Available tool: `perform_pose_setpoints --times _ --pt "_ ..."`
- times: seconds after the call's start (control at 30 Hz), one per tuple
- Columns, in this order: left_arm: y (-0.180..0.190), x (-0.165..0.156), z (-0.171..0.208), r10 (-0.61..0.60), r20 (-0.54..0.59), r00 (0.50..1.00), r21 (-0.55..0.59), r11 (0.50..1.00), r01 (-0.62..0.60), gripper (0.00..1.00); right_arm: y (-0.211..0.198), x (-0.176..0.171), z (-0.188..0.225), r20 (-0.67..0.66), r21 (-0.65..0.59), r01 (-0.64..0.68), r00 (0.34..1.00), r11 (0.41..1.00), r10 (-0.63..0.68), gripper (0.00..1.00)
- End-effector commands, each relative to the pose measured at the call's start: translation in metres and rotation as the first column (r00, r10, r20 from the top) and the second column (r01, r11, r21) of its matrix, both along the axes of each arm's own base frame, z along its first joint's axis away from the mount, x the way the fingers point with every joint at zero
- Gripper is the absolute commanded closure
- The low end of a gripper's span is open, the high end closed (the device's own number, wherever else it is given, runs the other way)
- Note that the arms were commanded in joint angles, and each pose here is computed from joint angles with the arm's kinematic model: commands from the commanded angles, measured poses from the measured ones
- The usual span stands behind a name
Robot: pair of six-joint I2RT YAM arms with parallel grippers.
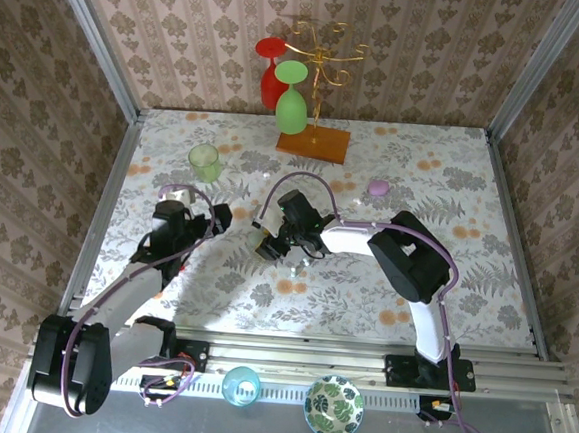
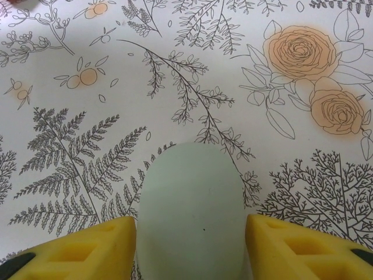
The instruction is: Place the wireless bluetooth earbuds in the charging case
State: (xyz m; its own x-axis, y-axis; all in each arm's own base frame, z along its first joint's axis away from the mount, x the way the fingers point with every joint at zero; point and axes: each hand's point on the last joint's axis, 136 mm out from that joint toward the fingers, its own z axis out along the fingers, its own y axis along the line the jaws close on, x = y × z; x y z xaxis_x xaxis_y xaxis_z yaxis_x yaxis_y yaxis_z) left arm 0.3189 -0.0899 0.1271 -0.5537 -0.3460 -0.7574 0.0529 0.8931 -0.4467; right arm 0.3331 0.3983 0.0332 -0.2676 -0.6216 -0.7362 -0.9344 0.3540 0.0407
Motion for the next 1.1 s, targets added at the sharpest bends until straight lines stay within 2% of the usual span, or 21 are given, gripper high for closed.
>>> perform_pose_setpoints --times 0.0,0.1,0.2,0.47,0.67,0.7,0.8,1.07 --pt "0.002 -0.002 0.0 0.004 -0.003 1.0 -0.013 1.0 -0.004 0.0 0.002 -0.003 -0.005 -0.002 -0.019 -0.02 1.0 1.0 0.02 0.48" --pt "0.001 -0.001 0.002 0.001 0.002 1.0 -0.017 1.0 -0.001 0.0 0.002 -0.002 -0.007 0.005 -0.027 -0.019 1.0 0.999 0.019 0.43" --pt "0.0 0.0 0.003 -0.002 0.005 1.0 -0.018 1.0 0.003 0.0 0.001 -0.001 -0.01 0.005 -0.037 -0.018 1.0 0.999 0.018 0.44" --pt "0.0 0.002 0.003 -0.001 0.006 1.0 -0.025 1.0 0.001 0.0 -0.003 -0.005 -0.014 -0.008 -0.055 -0.024 1.0 0.998 0.024 0.53" --pt "-0.001 0.004 0.004 -0.007 0.016 1.0 -0.026 1.0 0.007 0.0 -0.01 -0.012 0.013 0.022 -0.029 -0.018 1.0 0.999 0.019 0.55" --pt "-0.001 0.005 0.005 -0.007 0.021 1.0 -0.028 1.0 0.007 0.0 -0.013 -0.013 0.019 0.031 -0.025 -0.014 0.999 1.0 0.015 0.59" --pt "-0.004 0.005 0.008 -0.021 0.034 0.999 -0.029 0.999 0.022 0.0 -0.021 -0.019 0.038 0.057 -0.01 -0.008 0.998 1.0 0.008 0.61" --pt "-0.021 0.006 0.041 -0.134 0.205 0.97 -0.025 0.99 0.142 0.0 -0.061 -0.038 0.09 0.049 0.029 0.013 0.999 1.0 -0.014 0.62"
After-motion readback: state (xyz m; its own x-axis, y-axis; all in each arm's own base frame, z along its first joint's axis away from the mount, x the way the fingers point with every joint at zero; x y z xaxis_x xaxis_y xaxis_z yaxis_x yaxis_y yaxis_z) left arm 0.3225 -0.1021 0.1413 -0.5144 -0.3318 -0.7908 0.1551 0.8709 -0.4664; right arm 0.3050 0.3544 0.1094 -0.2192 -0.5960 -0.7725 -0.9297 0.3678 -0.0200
